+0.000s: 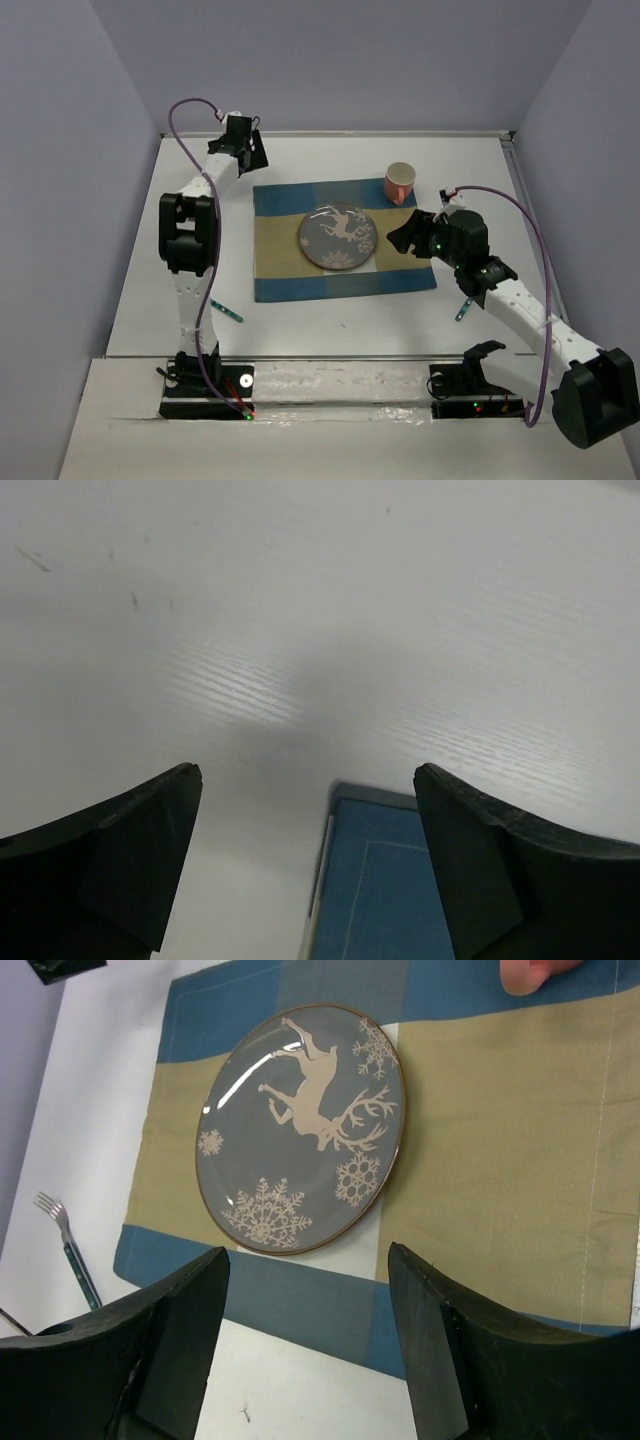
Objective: Set the dinner table for one person
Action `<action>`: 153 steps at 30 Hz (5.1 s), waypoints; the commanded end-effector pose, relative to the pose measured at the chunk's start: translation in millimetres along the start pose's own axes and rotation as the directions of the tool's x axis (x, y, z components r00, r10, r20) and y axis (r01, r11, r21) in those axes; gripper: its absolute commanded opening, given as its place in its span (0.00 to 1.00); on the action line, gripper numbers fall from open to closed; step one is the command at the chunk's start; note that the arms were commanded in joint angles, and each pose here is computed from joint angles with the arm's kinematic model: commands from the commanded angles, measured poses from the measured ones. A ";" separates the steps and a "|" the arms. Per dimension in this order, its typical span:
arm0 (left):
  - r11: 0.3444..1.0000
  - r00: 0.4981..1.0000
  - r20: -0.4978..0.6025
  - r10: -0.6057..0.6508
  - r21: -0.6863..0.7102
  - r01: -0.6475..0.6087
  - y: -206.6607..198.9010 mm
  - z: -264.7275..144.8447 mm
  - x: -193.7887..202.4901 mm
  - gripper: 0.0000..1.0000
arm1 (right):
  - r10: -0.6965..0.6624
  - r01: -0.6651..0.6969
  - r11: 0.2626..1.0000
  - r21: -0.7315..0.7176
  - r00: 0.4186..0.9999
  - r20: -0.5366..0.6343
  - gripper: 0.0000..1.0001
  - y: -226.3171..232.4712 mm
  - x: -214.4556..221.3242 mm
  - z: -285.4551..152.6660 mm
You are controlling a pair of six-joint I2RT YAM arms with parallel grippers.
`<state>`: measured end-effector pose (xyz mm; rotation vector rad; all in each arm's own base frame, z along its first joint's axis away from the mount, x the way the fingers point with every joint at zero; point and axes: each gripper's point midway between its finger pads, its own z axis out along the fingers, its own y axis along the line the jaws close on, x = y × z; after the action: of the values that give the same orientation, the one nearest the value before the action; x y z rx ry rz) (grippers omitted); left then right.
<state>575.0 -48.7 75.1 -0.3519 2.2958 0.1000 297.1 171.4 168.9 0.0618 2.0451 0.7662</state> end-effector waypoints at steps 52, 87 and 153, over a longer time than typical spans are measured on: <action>0.681 0.712 0.569 -0.413 0.712 -0.174 54.9 -480.5 59.2 0.99 | 0.472 -0.355 0.193 0.915 0.851 0.231 0.66 -208.0 56.5 -136.3; 0.766 0.756 0.567 -0.327 0.628 -0.140 44.8 -440.5 54.4 0.99 | 0.050 -0.010 0.697 0.717 0.998 -0.035 0.00 -117.8 -37.3 -45.7; 0.883 0.793 0.547 -0.270 0.470 -0.024 68.3 -372.3 37.1 0.99 | -0.197 0.363 0.866 0.344 0.880 -0.432 0.00 -76.4 35.7 93.2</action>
<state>266.6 -56.2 270.7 -0.2039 1.6665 -0.3192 352.0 161.8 52.1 -0.1673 2.5365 0.1168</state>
